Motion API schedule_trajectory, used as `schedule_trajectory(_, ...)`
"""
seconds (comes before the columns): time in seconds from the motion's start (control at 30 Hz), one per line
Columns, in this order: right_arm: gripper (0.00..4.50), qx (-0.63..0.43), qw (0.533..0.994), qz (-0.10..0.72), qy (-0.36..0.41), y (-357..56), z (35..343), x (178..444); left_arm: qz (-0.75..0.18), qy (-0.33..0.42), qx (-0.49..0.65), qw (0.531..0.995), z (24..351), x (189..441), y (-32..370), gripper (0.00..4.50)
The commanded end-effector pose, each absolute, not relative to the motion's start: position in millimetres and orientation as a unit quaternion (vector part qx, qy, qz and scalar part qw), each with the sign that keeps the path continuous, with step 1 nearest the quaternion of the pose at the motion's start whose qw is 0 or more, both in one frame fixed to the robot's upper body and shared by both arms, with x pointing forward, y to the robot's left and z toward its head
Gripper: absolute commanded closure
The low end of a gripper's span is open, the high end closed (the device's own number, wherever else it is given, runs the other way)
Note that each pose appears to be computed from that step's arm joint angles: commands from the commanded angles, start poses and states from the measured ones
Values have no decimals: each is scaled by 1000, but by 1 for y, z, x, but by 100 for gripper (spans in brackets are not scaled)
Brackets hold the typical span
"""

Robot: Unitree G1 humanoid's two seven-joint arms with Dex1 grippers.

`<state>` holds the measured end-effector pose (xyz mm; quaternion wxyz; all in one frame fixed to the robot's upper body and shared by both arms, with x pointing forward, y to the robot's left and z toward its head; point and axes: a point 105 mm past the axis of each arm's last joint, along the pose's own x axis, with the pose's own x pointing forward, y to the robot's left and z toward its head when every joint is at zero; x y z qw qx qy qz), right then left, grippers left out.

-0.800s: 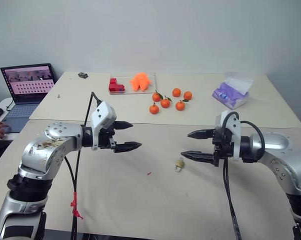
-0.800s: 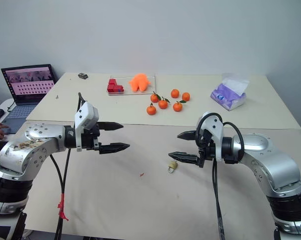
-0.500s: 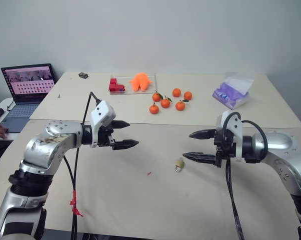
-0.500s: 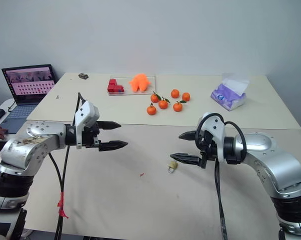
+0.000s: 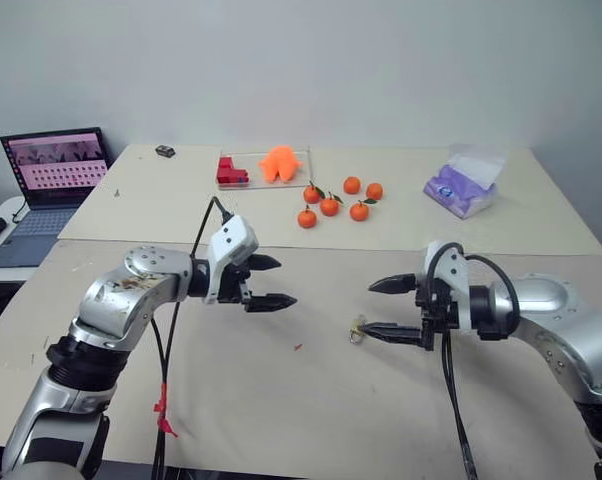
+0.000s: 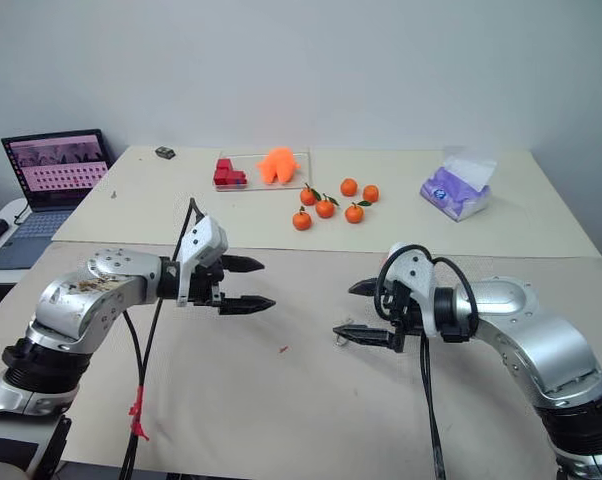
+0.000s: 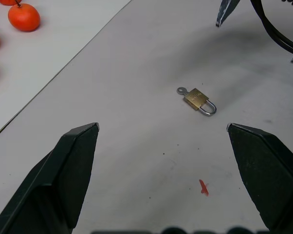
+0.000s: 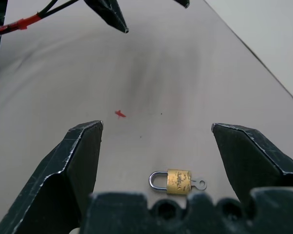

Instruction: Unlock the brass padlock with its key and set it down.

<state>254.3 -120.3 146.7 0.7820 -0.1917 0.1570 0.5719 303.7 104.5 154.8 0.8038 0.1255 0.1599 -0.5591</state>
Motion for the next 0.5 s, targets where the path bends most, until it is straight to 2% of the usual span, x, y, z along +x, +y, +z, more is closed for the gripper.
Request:
schedule_trajectory(0.03, 27, -245, 754, 589, 155, -119, 136, 255, -555, 139, 140, 808, 169, 306, 103, 0)
schedule_trajectory(0.33, 27, -294, 722, 610, 140, -120, 130, 279, -535, 164, 157, 814, 157, 298, 118, 0)
schedule_trajectory(0.5, 27, -362, 666, 638, 134, -120, 118, 287, -526, 166, 147, 821, 153, 291, 119, 0)
